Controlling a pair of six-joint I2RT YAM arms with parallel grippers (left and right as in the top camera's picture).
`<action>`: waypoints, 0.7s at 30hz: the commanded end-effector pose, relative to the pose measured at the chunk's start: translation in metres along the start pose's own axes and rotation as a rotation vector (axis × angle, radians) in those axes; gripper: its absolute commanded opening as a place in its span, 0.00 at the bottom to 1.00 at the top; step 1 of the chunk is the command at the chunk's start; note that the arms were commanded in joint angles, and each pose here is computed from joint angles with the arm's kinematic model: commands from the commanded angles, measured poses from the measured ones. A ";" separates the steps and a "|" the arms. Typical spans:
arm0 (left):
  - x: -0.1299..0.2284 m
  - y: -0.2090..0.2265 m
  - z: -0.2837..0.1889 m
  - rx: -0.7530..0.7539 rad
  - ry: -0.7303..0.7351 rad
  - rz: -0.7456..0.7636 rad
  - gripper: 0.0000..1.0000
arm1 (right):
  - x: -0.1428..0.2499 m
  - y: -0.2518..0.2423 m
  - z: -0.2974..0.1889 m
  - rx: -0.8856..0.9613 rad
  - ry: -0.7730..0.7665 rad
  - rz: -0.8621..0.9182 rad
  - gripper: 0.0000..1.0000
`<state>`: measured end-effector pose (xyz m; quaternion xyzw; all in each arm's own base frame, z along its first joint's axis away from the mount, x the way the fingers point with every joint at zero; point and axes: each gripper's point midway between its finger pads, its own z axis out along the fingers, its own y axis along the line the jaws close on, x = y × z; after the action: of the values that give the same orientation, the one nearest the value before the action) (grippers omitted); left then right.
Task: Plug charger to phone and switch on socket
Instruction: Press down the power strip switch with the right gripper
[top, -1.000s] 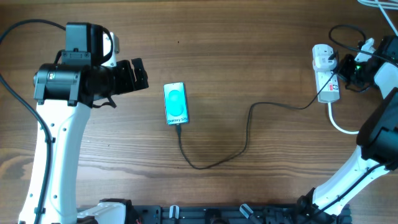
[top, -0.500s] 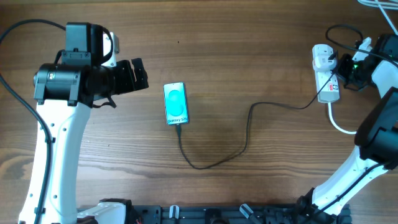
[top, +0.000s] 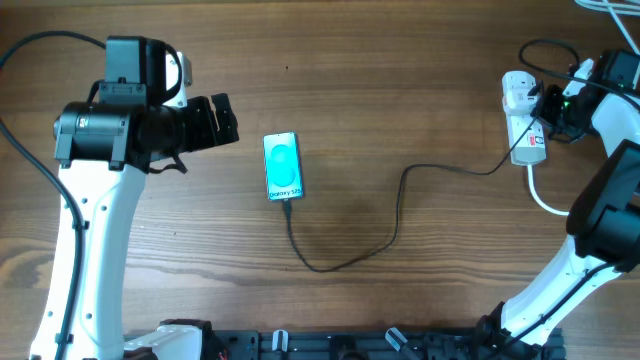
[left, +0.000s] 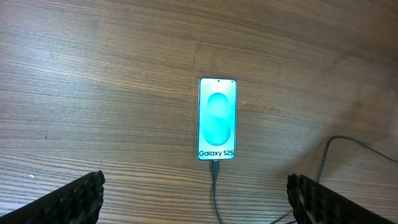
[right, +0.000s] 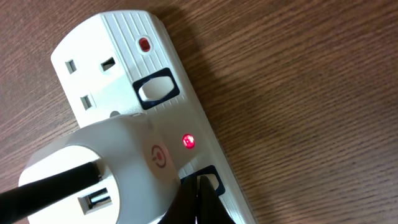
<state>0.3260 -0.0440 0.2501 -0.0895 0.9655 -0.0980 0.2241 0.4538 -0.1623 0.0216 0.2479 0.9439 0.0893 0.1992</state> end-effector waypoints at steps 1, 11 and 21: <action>-0.005 0.002 -0.006 -0.009 -0.024 0.007 1.00 | 0.030 0.002 0.020 0.022 0.097 0.028 0.04; -0.005 0.002 -0.006 -0.009 -0.024 0.007 1.00 | 0.026 -0.034 0.006 0.060 0.090 0.313 0.04; -0.005 0.002 -0.006 -0.009 -0.024 0.007 1.00 | -0.019 -0.011 -0.097 -0.078 -0.114 0.239 0.05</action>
<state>0.3260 -0.0440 0.2500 -0.0895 0.9655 -0.0980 0.2239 0.4170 -0.1975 0.0536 0.3982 0.8902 0.1179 0.1871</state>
